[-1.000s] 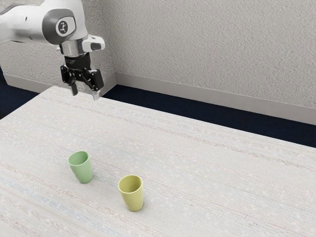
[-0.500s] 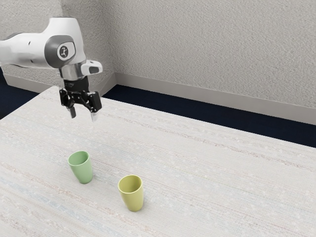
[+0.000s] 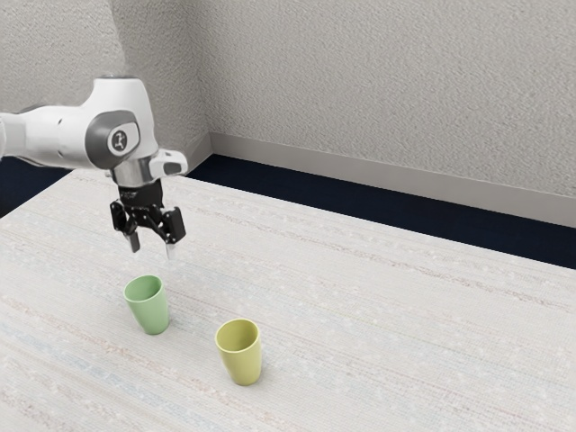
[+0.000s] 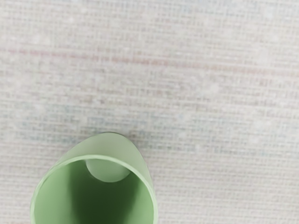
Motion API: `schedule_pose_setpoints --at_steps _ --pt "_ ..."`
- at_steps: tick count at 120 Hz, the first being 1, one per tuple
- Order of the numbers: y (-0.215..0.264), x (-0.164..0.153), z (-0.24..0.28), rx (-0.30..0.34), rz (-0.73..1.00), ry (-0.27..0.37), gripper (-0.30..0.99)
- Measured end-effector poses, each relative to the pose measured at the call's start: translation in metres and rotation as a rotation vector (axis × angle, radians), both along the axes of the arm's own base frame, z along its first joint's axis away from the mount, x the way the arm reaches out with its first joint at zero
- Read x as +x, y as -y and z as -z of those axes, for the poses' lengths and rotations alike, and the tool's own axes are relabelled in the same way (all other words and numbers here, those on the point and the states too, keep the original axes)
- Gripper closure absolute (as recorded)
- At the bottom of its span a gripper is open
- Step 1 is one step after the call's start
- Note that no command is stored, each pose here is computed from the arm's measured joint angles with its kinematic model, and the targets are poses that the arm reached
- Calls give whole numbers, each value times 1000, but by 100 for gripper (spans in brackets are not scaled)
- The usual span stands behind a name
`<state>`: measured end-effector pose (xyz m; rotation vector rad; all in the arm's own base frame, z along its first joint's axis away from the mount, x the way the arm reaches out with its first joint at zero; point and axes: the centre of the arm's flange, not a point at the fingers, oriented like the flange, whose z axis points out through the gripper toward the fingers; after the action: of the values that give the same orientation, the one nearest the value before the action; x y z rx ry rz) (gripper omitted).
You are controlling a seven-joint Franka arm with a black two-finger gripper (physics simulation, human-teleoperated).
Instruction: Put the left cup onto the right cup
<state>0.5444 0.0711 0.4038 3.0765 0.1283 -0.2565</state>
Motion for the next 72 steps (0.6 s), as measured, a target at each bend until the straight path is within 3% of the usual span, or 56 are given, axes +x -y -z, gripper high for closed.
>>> schedule_pose_setpoints --at_steps 72 --pt "1 -14 55 9 -13 29 13"
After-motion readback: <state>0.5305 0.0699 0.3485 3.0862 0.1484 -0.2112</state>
